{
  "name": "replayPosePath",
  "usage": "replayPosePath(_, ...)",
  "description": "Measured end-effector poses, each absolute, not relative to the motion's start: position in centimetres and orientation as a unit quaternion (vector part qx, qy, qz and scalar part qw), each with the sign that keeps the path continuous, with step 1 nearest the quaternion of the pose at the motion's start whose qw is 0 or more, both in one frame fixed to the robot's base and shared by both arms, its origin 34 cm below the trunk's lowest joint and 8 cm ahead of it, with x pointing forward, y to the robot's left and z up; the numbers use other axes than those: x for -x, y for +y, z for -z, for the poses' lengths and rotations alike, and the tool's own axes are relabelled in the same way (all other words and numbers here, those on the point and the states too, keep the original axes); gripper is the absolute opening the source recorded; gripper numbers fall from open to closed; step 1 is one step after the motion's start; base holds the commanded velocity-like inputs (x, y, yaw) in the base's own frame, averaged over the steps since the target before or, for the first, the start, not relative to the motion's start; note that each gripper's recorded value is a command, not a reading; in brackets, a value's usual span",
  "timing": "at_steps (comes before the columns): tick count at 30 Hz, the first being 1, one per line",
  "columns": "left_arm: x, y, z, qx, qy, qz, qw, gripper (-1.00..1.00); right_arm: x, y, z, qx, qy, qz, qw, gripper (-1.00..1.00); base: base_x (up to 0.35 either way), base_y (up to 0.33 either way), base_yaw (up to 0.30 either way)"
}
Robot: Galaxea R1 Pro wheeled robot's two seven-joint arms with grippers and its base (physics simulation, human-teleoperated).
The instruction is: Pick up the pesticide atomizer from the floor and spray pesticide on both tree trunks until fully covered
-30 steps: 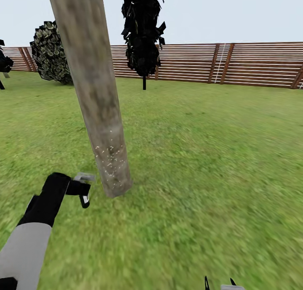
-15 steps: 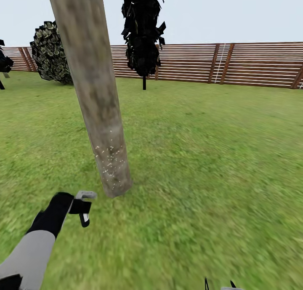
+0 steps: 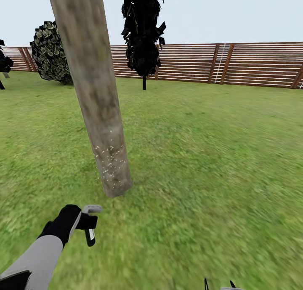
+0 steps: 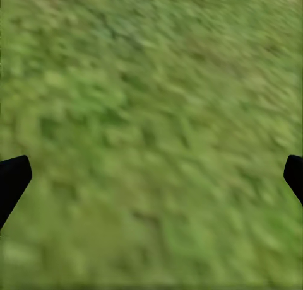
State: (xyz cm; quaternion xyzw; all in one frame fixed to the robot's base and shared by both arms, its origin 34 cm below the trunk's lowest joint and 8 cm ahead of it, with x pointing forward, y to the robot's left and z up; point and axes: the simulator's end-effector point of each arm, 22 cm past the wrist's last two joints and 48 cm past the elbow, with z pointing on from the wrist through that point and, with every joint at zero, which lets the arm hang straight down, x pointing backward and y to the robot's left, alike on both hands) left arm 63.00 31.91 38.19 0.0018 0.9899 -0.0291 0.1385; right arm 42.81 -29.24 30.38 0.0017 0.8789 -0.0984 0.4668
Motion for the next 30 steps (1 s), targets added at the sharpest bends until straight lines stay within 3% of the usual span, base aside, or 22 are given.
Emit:
replayPosePath(9,-62.0,32.3,-37.0,-0.008,0.989,0.027,0.142,-1.0,-42.8,-29.2,-30.4,-0.002,0.879,0.098,0.467,1.0,0.004,0.0,0.164)
replayPosePath(17,-60.8,31.3,-35.6,-0.014,0.989,0.035,0.14,-1.0,-42.8,-29.2,-30.3,-0.002,0.879,0.098,0.466,1.0,0.287,-0.037,0.027)
replayPosePath(24,-61.5,31.1,-35.8,-0.021,0.986,0.036,0.159,-1.0,-42.8,-29.5,-30.4,0.0,0.879,0.1,0.466,1.0,0.228,-0.186,0.0)
replayPosePath(30,-62.3,28.4,-35.5,-0.02,0.984,0.025,0.176,-1.0,-42.8,-29.3,-30.4,-0.001,0.879,0.099,0.467,1.0,-0.071,-0.254,0.0)
